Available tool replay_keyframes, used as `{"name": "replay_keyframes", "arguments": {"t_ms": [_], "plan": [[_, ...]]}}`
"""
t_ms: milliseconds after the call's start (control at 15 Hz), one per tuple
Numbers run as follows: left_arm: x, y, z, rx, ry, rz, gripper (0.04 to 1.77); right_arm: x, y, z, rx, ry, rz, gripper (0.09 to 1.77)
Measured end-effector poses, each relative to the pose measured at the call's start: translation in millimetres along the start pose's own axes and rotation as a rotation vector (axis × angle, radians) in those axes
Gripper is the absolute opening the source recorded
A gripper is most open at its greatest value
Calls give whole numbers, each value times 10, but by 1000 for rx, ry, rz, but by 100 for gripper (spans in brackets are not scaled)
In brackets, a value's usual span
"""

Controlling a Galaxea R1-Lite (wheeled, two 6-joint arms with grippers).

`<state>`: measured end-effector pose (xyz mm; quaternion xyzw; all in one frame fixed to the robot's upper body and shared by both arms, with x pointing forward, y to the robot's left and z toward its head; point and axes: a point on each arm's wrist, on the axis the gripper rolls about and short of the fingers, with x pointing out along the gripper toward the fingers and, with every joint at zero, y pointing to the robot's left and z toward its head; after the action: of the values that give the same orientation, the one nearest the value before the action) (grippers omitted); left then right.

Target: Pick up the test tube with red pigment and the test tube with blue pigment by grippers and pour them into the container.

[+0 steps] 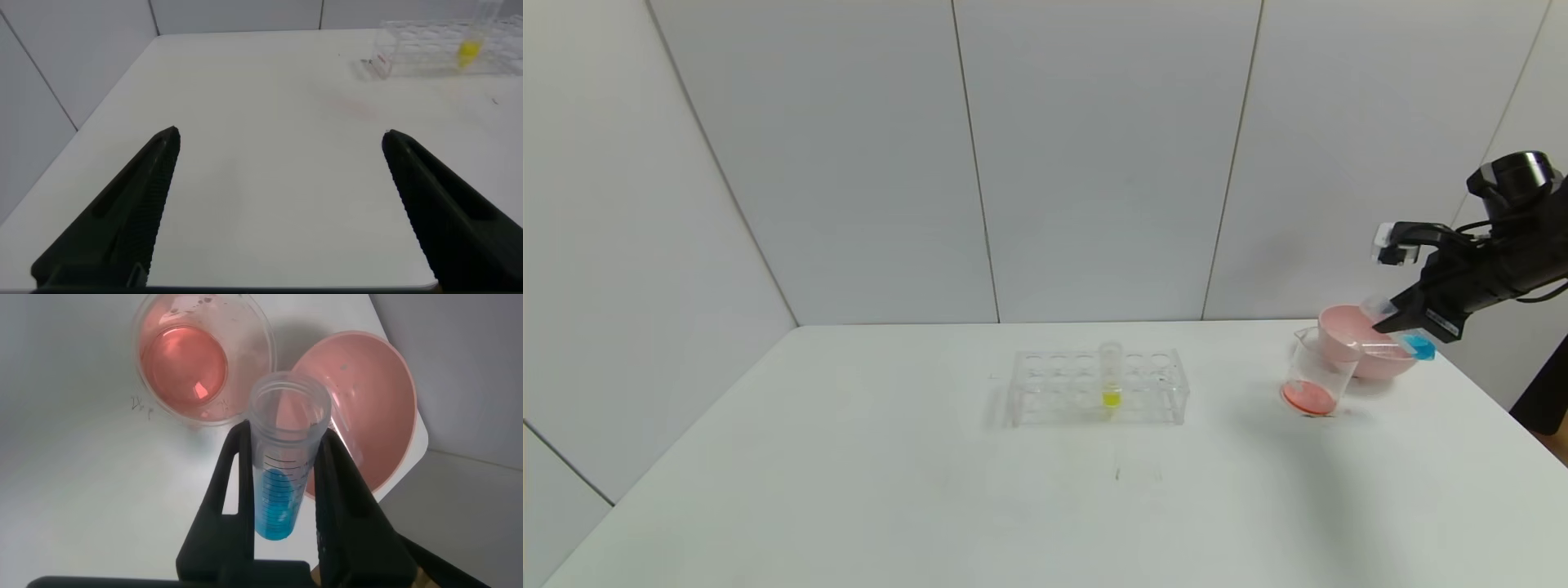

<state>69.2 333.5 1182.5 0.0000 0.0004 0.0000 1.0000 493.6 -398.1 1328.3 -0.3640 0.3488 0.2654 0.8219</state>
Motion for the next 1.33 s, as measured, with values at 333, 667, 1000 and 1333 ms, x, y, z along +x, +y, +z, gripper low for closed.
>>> {"name": "replay_keyframes", "arguments": {"t_ms": [333, 667, 1000, 1333], "plan": [[0, 0, 0, 0, 0, 0, 176, 120, 129, 190, -53, 104, -31, 49], [0, 0, 0, 0, 0, 0, 176, 159, 213, 260, -113, 205, -46, 49], [0, 0, 0, 0, 0, 0, 176, 132, 275, 286, -154, 270, -35, 49], [0, 0, 0, 0, 0, 0, 176, 127, 338, 367, -205, 328, -59, 49]]}}
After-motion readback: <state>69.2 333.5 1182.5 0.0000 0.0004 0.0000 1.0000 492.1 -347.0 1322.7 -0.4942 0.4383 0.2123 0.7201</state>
